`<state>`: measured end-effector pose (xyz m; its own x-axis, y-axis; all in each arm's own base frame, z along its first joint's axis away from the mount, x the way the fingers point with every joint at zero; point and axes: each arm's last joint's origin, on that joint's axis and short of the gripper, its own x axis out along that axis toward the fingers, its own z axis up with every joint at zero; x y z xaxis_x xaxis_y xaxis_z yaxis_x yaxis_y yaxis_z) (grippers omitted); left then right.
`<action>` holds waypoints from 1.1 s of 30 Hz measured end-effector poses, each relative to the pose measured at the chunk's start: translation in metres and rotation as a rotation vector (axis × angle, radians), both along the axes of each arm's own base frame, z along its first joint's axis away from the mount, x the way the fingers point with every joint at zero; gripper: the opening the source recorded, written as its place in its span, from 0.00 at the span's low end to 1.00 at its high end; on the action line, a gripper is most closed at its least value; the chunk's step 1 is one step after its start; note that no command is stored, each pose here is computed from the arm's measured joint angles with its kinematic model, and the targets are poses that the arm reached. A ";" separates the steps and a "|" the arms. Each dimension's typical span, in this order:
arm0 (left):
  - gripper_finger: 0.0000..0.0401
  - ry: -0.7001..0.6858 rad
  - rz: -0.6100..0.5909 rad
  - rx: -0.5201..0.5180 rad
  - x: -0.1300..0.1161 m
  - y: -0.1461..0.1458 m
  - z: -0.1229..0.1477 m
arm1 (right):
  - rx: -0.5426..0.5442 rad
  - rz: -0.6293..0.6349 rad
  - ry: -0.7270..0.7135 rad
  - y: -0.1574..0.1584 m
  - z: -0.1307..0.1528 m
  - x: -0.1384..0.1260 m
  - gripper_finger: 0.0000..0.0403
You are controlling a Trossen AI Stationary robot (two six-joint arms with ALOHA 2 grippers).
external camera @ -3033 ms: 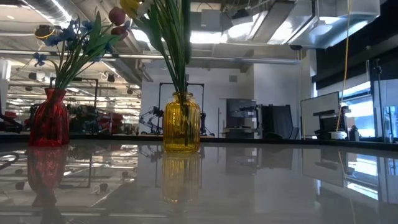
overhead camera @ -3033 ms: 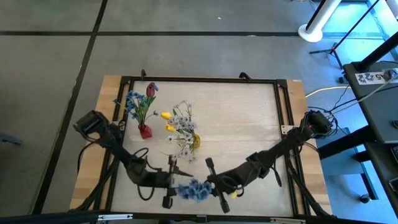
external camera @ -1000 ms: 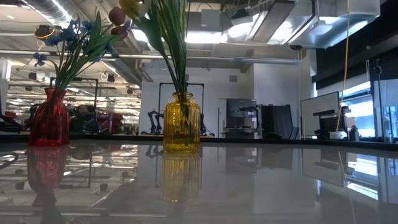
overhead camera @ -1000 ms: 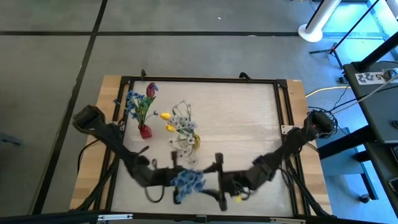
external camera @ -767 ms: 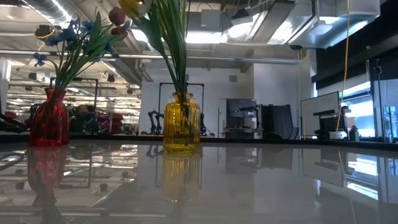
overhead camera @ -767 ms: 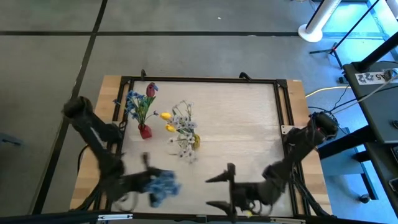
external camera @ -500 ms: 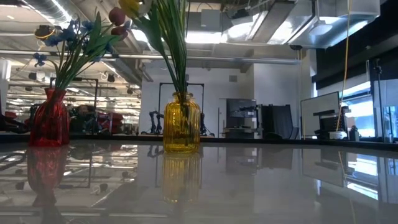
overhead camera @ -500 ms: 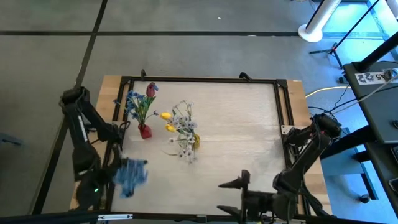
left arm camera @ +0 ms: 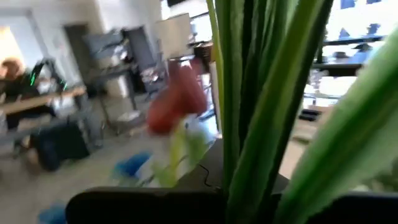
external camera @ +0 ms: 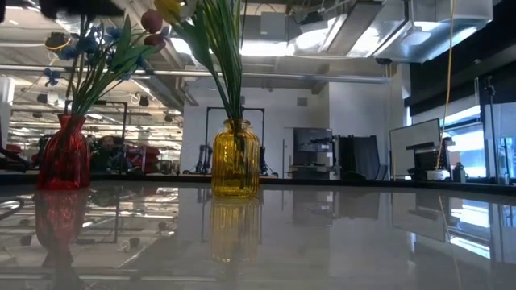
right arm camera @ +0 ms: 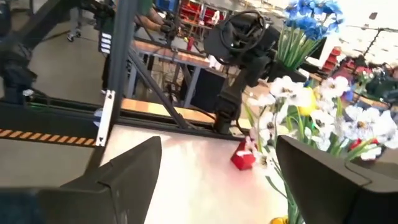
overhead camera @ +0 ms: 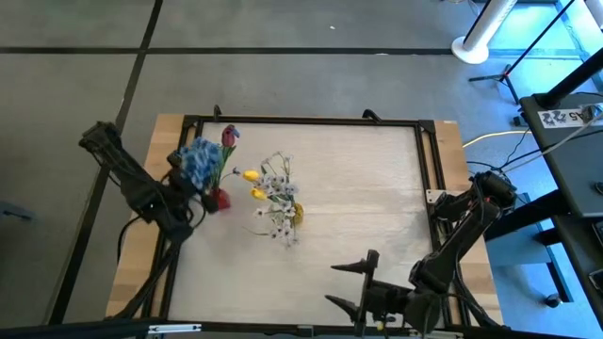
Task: Sort flowers into vase by color
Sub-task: Put the blue flowers into the red flower vase
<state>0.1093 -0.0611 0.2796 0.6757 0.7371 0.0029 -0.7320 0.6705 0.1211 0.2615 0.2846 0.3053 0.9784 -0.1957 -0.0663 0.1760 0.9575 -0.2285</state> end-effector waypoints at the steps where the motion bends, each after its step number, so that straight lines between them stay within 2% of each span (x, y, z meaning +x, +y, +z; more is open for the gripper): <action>1: 0.00 -0.023 0.023 -0.027 -0.003 0.006 -0.004 | 0.005 -0.001 0.003 -0.001 -0.001 0.001 0.78; 8: 0.00 -0.097 0.137 -0.083 -0.009 0.027 -0.034 | 0.049 -0.004 0.006 -0.001 -0.003 0.001 0.78; 17: 0.00 -0.206 0.169 -0.174 -0.007 0.030 -0.077 | 0.045 -0.004 0.011 -0.001 -0.004 0.001 0.78; 25: 0.01 -0.074 0.138 -0.329 -0.009 0.030 -0.099 | 0.061 -0.011 0.040 -0.002 -0.009 0.000 0.78; 33: 0.22 0.120 0.031 -0.385 -0.009 0.021 -0.094 | 0.054 -0.013 0.050 -0.002 -0.011 0.000 0.78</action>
